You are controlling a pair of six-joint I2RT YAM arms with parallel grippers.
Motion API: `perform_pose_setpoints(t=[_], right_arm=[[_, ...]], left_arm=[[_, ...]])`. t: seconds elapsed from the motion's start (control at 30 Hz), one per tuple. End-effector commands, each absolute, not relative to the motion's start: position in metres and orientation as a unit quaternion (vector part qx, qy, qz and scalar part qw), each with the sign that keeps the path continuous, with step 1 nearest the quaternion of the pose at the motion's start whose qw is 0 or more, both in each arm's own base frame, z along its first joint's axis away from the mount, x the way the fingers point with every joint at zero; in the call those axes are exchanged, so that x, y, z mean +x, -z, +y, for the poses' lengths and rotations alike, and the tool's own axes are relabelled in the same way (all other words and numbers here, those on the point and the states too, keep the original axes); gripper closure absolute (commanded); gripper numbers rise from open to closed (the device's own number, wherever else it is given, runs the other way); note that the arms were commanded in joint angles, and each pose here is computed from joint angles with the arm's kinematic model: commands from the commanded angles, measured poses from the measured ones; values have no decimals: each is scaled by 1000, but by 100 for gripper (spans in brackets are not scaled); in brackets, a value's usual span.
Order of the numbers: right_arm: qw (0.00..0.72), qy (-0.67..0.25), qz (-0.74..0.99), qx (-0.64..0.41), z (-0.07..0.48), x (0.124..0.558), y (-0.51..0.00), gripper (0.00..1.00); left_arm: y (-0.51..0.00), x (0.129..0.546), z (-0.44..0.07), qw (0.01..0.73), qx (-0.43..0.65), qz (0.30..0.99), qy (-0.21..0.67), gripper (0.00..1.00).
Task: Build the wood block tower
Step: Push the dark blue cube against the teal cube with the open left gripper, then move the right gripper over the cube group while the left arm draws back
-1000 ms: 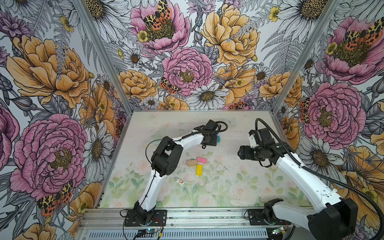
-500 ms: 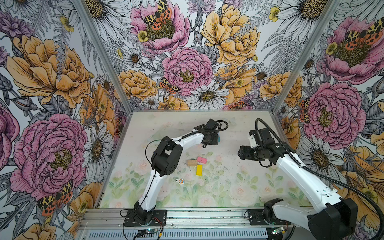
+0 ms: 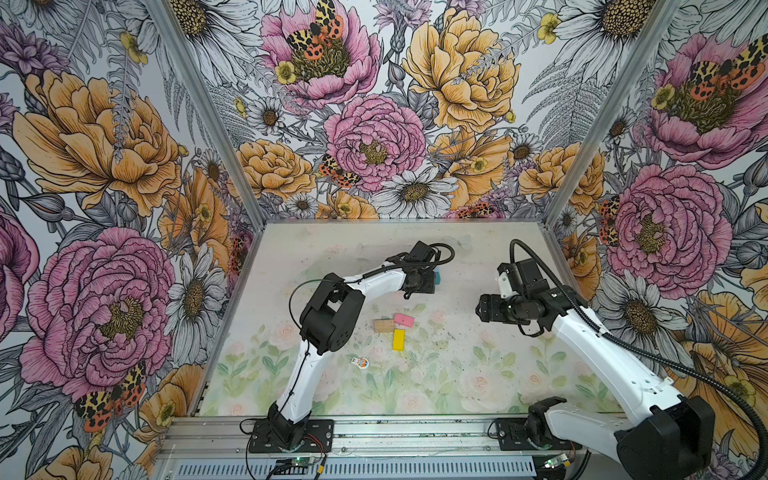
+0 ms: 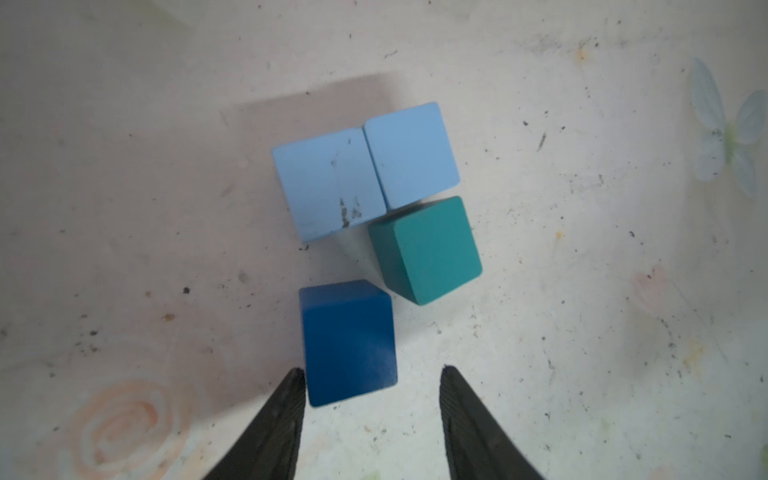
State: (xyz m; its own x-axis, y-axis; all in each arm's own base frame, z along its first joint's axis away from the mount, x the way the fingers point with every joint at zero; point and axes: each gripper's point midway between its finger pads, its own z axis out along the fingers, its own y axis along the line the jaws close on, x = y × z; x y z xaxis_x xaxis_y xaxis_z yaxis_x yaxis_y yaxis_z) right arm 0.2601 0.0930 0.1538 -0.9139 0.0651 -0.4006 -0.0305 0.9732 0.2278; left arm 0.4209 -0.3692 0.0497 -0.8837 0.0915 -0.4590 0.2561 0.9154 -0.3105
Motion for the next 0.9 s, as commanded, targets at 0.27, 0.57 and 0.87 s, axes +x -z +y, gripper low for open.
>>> perform_pose_setpoints(t=[0.27,0.57,0.87], right_arm=[[221,-113,969,13,89,259,-159,18],[219,-119,968,21,91,260,-159,21],[208,-105,972,-32,146,281,-150,38]], left_arm=[[-92,422,-386,255,99,935,227,46],[-142,412,-366,296,98,923,225,44],[-208,362,-281,366,61,906,202,42]])
